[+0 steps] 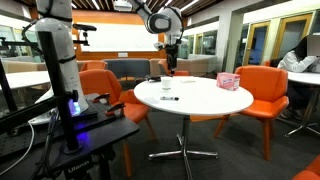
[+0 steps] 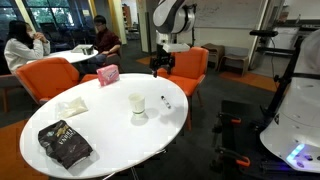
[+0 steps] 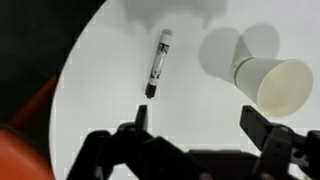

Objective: Pick up the pen from the table and put it in the white cup.

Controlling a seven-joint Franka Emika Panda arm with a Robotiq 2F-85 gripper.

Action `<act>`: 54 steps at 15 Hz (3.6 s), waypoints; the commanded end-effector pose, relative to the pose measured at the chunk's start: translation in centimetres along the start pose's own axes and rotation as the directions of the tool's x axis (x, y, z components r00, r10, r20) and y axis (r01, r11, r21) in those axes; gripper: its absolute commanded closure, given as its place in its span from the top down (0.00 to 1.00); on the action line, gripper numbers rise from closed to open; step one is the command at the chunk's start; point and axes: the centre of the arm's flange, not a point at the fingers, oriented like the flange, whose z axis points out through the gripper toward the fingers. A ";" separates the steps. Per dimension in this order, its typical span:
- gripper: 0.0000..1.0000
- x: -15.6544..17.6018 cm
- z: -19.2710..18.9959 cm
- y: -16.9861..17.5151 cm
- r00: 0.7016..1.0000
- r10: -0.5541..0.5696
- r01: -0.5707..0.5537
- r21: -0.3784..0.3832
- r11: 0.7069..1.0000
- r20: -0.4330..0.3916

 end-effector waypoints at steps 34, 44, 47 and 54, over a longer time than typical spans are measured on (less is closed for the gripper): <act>0.03 2.1 15.7 2.4 0.988 0.148 -0.144 -0.116 0.983 0.036; 0.05 2.8 5.0 -5.4 0.958 0.046 -0.049 -0.005 0.999 -0.282; 0.05 2.1 -0.1 -9.1 0.906 -0.013 0.019 0.011 1.000 -0.422; 0.05 -1.2 0.8 -13.9 0.823 -0.195 0.176 -0.088 0.981 -0.534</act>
